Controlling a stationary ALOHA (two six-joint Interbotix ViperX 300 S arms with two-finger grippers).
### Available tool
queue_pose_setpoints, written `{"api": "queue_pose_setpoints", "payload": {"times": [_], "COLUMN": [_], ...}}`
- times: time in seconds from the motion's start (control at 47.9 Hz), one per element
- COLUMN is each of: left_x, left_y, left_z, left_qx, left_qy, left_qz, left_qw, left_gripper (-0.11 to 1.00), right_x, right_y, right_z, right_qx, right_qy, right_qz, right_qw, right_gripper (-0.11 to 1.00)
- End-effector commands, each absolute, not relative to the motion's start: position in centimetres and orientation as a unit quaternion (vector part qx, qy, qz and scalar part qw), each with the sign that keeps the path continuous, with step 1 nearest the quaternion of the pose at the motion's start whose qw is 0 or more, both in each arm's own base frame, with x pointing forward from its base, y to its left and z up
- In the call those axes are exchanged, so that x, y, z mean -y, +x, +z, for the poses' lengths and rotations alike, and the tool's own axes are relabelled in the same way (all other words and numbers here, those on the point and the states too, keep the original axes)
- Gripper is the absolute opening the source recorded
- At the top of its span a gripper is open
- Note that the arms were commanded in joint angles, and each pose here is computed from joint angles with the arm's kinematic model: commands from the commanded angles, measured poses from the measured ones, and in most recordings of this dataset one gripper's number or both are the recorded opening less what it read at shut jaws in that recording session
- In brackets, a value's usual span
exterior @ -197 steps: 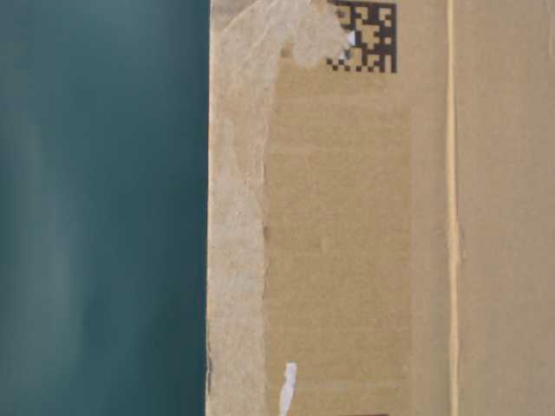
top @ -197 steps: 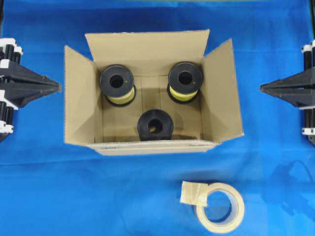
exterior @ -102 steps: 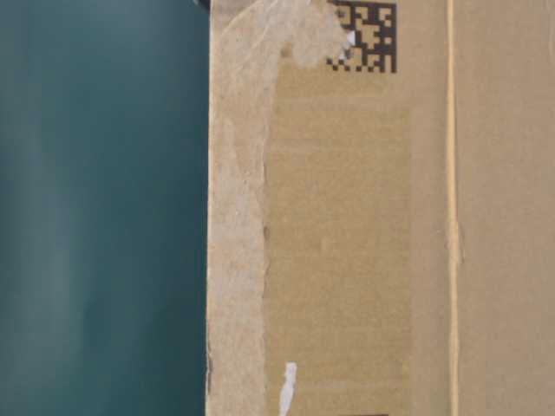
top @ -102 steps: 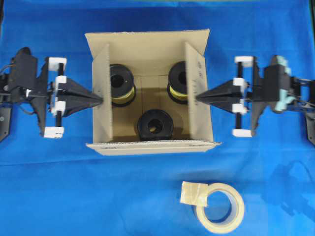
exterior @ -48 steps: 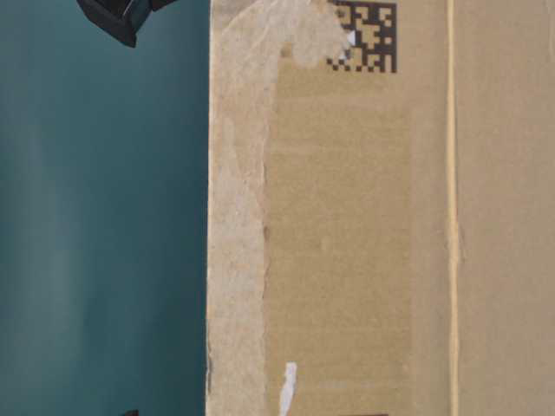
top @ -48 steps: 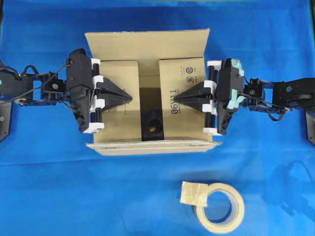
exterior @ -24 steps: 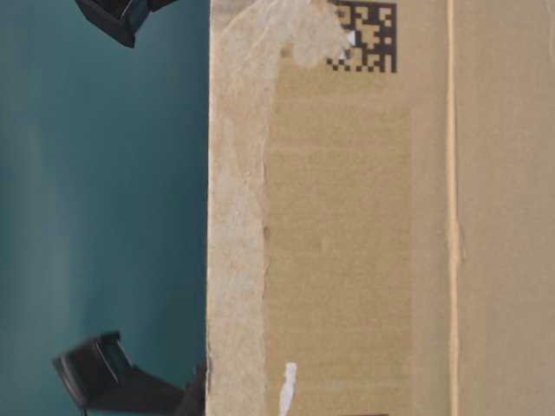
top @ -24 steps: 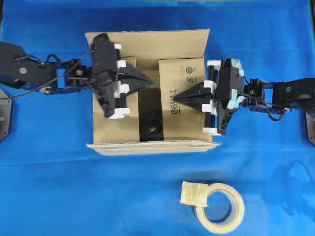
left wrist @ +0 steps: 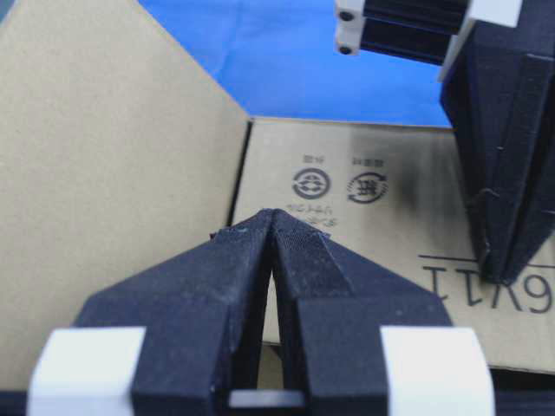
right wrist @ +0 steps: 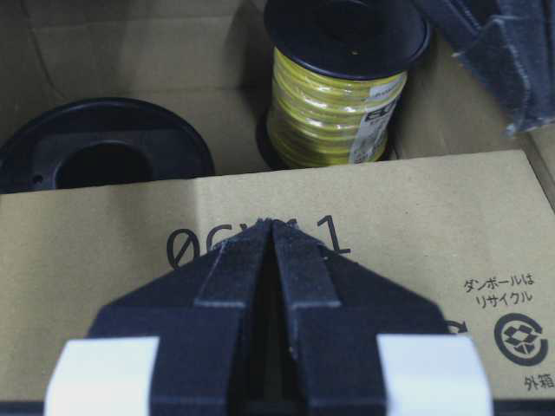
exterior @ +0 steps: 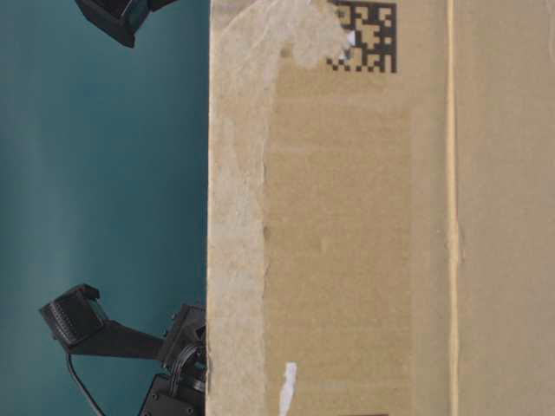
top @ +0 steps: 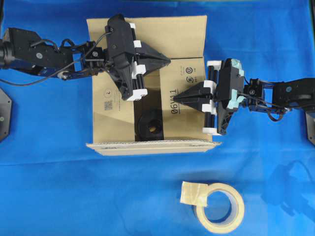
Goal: Close the cardboard box.
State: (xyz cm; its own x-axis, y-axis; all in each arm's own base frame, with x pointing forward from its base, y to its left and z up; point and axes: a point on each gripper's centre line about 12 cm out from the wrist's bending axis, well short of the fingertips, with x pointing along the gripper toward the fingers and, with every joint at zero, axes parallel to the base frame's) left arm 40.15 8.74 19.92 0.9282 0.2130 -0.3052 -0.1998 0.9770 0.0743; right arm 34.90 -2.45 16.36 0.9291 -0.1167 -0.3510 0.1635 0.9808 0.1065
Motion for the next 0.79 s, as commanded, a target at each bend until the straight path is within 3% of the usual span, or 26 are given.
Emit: {"api": "queue_pose_setpoints", "payload": {"times": [0.0,0.773], "left_x": [-9.3,-9.6], "left_y": [40.4,41.3], "left_z": [21.1,17.5], "left_qx": [-0.142,-0.178], "left_qy": [0.024,0.013], "left_qz": [0.112,0.112], "left_qw": [0.983,0.977], "left_gripper": [0.00,0.00], "right_x": [2.5,2.6], "right_y": [35.4,35.4], "right_z": [17.3,17.3], "right_qx": [-0.156,-0.155], "right_qy": [0.068,0.068], "right_qz": [-0.072,-0.072], "right_qw": [0.983,0.983], "right_gripper": [0.00,0.00]}}
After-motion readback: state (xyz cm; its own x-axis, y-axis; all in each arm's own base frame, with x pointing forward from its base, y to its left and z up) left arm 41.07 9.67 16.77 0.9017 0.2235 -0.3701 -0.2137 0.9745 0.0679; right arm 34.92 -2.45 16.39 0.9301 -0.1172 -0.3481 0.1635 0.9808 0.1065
